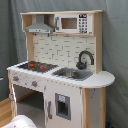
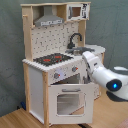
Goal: Play with the kitchen
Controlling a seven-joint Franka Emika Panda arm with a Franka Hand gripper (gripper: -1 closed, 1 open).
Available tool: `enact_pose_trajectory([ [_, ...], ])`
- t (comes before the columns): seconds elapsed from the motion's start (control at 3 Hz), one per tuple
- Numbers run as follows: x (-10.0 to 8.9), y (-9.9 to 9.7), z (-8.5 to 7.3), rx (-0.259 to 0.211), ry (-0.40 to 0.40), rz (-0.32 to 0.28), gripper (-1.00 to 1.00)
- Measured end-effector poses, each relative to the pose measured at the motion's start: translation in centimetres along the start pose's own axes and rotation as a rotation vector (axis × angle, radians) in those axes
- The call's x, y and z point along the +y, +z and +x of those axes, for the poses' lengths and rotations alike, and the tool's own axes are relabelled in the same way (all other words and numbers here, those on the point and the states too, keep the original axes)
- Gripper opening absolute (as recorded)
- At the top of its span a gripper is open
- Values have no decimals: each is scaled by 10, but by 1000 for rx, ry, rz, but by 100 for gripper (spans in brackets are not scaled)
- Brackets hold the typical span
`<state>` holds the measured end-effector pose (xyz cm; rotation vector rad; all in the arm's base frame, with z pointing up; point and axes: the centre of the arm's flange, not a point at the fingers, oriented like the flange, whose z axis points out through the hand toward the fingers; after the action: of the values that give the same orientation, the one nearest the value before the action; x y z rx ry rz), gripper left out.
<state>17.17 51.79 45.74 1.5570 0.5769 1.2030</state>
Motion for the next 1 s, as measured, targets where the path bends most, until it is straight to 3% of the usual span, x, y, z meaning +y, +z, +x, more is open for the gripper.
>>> enact_pose_trajectory([
  [1.0,75,1,7,-6,-170,77,100],
])
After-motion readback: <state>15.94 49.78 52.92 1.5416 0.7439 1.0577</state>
